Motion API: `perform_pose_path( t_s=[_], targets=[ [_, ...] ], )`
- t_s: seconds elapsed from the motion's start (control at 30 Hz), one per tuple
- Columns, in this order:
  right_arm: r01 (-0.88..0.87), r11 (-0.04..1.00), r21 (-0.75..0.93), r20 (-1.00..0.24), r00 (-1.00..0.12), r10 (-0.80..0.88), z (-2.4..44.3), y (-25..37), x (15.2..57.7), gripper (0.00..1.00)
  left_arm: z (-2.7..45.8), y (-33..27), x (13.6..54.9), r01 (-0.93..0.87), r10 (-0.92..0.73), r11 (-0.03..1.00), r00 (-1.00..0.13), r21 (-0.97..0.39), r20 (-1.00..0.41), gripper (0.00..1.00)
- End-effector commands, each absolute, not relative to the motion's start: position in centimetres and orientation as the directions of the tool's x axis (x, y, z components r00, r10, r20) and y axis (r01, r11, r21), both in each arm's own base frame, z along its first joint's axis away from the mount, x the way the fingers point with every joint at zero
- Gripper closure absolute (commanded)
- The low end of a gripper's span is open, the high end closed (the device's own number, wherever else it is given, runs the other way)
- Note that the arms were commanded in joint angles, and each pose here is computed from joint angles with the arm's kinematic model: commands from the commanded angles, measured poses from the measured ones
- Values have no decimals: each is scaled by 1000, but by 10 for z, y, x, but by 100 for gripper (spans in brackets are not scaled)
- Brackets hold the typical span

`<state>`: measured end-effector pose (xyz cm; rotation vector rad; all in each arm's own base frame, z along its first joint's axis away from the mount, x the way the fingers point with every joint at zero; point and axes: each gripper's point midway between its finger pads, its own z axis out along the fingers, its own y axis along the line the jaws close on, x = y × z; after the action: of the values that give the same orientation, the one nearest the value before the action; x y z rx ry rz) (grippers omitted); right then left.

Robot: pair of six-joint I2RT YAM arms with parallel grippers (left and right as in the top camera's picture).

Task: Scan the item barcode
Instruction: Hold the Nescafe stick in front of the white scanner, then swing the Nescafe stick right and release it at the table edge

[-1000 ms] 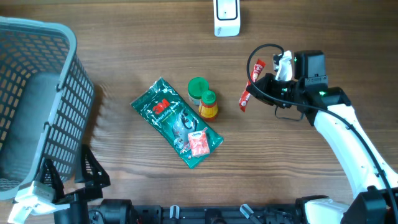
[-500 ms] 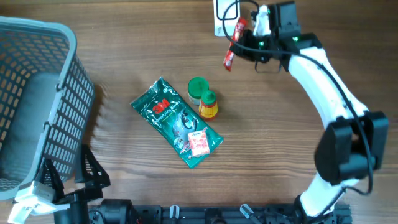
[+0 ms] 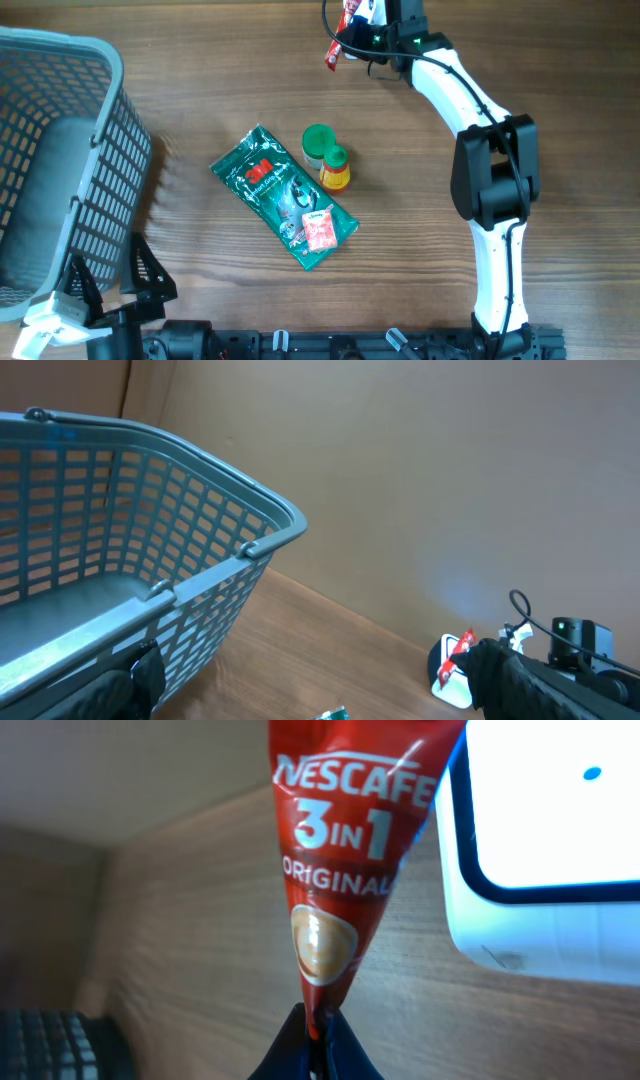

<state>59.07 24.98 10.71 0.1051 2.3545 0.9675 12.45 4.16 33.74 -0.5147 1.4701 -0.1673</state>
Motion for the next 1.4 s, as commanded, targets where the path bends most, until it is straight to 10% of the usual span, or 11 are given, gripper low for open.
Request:
perform_pose_path(
  t_s=[0.0,0.57,0.8,0.97,1.37],
  targets=[
    [-75,702,709,-419,-844,334,86,258,595,95,338,42,124,-198,-418,879,117,-434,-901,0],
    [65,787,614,-260,-925,278,72,210,557,95,338,42,124,-198,-418,879,117,-434,-901,0],
    [370,922,114,-403,-831,383,130,58,519,95,338,42,124,-198,-418,879,117,-433,-901,0],
    [638,741,-211,-369,-754,544,125,-88,461,96,338,42,124,-198,-418,879,117,-434,-901,0],
    [928,276,-249,-228,-333,915,55,-309,305,95,338,42,124,-198,-418,879,117,-434,-901,0]
  ],
)
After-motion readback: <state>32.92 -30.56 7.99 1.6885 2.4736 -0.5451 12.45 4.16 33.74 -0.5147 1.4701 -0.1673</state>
